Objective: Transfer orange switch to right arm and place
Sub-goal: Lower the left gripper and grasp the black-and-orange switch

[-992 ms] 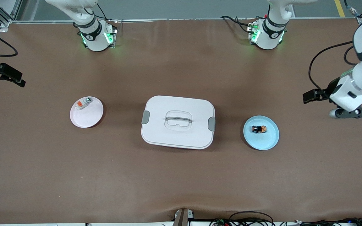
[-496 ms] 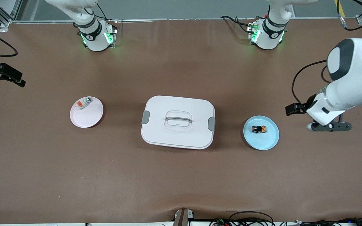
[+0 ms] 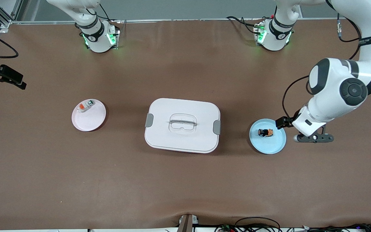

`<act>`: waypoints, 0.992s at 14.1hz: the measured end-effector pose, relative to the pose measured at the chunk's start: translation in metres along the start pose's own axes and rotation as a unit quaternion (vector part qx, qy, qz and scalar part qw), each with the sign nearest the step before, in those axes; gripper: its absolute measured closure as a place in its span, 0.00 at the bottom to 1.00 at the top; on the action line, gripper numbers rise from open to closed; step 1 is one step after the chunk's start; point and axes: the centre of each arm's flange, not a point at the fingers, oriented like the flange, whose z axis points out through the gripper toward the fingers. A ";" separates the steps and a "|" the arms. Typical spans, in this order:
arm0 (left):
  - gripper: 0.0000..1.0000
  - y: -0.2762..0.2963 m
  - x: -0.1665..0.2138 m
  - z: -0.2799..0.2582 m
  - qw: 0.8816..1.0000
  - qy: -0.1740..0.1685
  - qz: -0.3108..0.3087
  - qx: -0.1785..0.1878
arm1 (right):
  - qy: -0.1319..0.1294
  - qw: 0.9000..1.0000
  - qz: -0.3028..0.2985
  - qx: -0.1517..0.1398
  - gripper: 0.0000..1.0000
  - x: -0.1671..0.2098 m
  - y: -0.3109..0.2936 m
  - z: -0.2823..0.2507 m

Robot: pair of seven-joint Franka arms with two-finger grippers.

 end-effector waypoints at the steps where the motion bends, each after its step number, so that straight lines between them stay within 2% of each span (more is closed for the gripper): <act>1: 0.00 0.005 -0.002 0.009 1.000 -0.003 0.003 -0.001 | 0.000 1.000 0.000 0.000 0.00 0.000 0.000 0.000; 7: 0.00 0.027 -0.005 0.063 1.000 -0.018 0.019 -0.008 | 0.000 1.000 0.000 0.000 0.00 0.000 0.000 0.000; 14: 0.00 0.018 -0.031 0.115 1.000 -0.020 0.019 -0.008 | -0.001 1.000 0.000 0.000 0.00 0.000 0.000 0.000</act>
